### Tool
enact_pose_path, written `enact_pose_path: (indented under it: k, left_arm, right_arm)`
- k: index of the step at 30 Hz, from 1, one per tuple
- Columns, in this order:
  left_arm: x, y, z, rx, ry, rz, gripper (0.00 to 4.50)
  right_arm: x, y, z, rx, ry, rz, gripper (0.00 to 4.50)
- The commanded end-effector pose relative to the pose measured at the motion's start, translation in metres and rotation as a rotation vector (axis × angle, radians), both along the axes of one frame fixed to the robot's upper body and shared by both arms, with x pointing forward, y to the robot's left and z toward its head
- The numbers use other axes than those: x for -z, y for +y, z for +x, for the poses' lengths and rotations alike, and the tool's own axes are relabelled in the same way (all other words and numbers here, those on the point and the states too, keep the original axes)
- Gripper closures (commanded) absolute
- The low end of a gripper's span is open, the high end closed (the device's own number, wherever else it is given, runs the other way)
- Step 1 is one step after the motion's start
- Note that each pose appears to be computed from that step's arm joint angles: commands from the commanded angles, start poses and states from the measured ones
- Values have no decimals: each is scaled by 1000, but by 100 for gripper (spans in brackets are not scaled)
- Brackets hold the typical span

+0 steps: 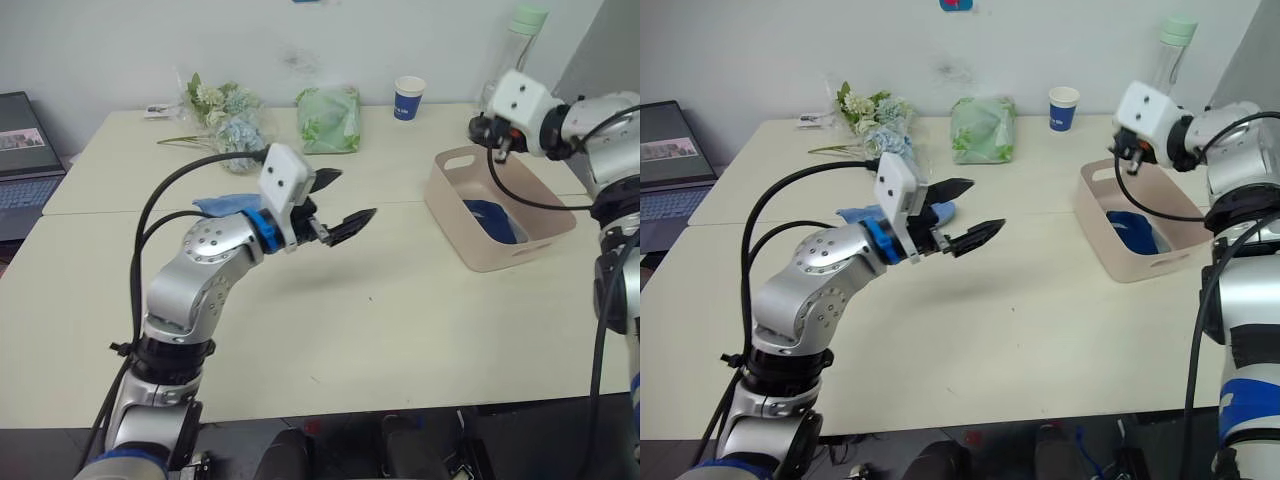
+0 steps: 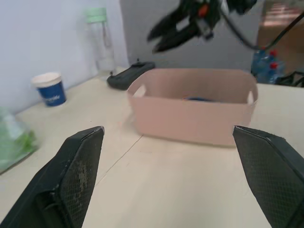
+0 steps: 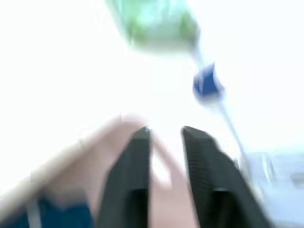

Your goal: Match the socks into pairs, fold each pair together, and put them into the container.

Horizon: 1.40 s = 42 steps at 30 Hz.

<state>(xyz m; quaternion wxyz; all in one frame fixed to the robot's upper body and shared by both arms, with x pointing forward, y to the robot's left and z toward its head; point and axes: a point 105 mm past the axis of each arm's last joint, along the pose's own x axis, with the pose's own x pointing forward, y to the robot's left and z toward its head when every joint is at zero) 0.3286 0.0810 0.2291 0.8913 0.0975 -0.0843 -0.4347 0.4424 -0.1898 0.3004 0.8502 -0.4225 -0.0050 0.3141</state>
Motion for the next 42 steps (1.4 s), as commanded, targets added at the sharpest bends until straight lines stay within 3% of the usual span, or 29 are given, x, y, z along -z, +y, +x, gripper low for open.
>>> enact_pose_path:
  k: [1, 2, 4, 7, 10, 12, 15, 19, 25, 30, 35, 42]
  left_arm:
    - [-10, 18, -4, -78, -84, 5, 0]
    - [-4, 31, -3, -140, -71, -1, 0]
    - [24, 66, -4, -314, -21, -12, 0]
    - [58, 90, -18, -437, 39, -3, 0]
    - [82, 98, -39, -494, 87, -44, 0]
    - [99, 113, -53, -588, 112, -73, 0]
    - [116, 126, -72, -685, 132, -94, 0]
    - [130, 123, -95, -699, 167, -101, 0]
    - [135, 122, -99, -717, 170, -105, 0]
    - [122, 120, -73, -688, 119, -68, 0]
    - [94, 119, -13, -649, 36, -11, 0]
    - [94, 104, 64, -558, 61, 77, 0]
  right_arm:
    - [-11, 25, -14, -115, -8, 162, 213]
    - [-5, 43, -20, -155, 8, 253, 173]
    - [35, 88, -43, -202, 102, 472, 113]
    - [74, 108, -72, -165, 153, 607, 5]
    - [126, 103, -97, -123, 162, 489, 2]
    - [151, 93, -111, -43, 185, 540, 2]
    - [168, 81, -125, 23, 177, 575, 2]
    - [178, 68, -137, 86, 161, 584, 2]
    - [179, 67, -140, 99, 166, 591, 2]
    - [171, 69, -128, 91, 138, 589, 2]
    - [157, 81, -120, 17, 152, 594, 2]
    - [135, 92, -109, -47, 142, 597, 2]
